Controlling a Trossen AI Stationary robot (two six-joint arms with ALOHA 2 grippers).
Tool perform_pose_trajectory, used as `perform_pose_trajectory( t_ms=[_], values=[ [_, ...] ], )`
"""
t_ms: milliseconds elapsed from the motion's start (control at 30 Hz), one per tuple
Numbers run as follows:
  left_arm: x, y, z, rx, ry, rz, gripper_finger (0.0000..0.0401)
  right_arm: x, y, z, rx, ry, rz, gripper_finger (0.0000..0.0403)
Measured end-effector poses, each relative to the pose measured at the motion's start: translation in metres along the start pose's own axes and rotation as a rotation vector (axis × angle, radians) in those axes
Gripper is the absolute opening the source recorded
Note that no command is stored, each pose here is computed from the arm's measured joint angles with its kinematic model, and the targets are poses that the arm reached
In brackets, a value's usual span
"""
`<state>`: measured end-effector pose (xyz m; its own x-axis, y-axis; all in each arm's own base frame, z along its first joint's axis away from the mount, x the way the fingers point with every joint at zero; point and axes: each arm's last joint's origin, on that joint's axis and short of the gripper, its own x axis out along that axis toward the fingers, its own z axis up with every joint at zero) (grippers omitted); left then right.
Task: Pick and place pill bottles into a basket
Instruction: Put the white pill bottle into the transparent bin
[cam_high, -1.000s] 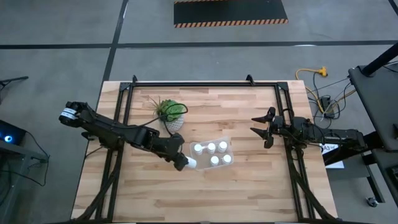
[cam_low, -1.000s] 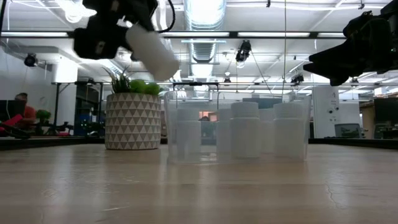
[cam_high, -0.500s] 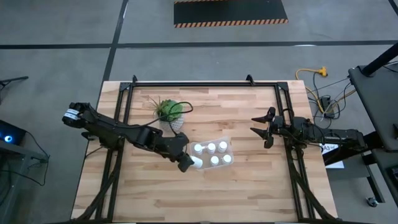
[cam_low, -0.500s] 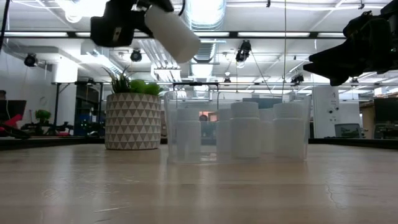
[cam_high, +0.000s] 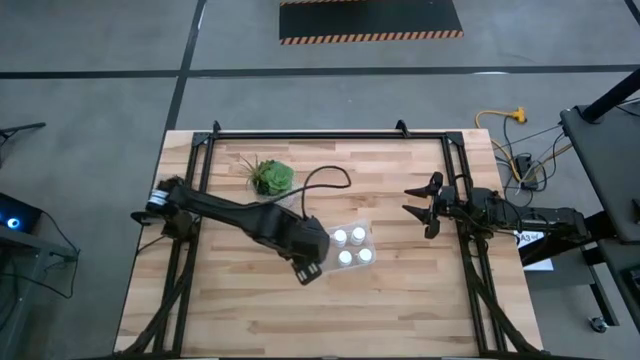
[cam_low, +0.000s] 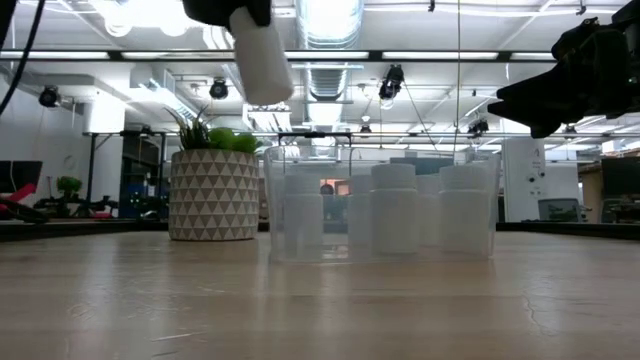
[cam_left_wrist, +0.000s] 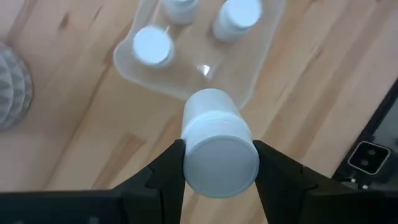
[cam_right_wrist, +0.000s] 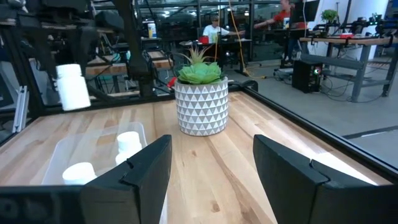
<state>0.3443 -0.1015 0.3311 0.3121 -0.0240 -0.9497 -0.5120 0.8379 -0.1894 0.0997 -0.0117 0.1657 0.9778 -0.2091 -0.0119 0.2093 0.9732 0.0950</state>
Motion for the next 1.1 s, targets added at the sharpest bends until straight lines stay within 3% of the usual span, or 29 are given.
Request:
perform_pose_trajectory(
  t_ms=[200,467,700,1100],
  values=[
    [0.013,-0.016,0.015,0.024,0.023,0.02,0.0143,0.0,0.0,0.0,0.0,0.0,0.0,0.0215],
    [0.037,-0.027,0.023,0.111,0.178,0.147,0.0143,0.0,0.0,0.0,0.0,0.0,0.0,0.0215],
    [0.032,-0.037,0.039,0.095,0.093,0.091,0.0143,0.0,0.0,0.0,0.0,0.0,0.0,0.0215],
    [0.036,-0.027,0.056,0.031,0.033,0.09,0.0143,0.0,0.0,0.0,0.0,0.0,0.001,0.0215]
  ],
)
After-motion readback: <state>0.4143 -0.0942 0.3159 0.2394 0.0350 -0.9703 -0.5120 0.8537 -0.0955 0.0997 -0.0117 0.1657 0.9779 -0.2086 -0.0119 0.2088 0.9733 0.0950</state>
